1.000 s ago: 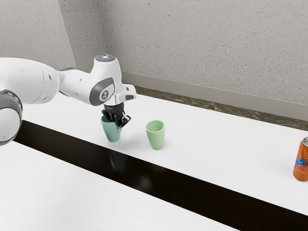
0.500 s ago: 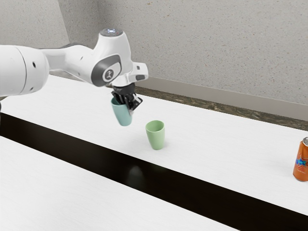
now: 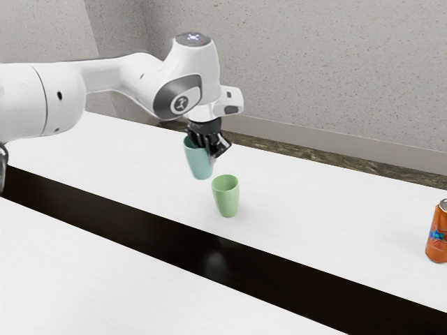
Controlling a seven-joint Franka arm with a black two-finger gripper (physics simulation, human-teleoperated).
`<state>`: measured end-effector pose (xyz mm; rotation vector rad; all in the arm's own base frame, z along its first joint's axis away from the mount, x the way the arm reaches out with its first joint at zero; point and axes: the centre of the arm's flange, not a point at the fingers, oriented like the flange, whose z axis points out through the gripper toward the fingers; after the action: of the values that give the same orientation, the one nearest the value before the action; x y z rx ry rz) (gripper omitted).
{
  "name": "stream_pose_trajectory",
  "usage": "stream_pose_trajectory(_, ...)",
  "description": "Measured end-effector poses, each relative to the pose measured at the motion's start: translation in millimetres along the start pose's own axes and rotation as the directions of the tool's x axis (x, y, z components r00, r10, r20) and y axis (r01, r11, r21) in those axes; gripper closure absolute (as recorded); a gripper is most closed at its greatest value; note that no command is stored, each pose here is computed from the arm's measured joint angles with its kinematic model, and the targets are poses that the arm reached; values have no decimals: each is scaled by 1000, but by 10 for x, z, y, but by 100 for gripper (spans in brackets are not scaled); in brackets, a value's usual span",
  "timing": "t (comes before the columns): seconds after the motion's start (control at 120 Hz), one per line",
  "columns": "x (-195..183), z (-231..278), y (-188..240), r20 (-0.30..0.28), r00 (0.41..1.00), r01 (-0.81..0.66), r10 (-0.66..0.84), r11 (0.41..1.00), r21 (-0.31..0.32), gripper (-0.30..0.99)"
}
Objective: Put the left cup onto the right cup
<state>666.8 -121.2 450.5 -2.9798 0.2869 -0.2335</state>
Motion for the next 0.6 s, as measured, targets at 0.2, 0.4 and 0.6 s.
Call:
stream_pose_trajectory(0.2,169,-52,135,-8,1000,8,-8,1000,-6,78)
stream_pose_trajectory(0.4,198,19,245,13,1000,18,-18,1000,-7,78)
stream_pose_trajectory(0.6,300,29,315,4,999,32,-32,999,-13,78)
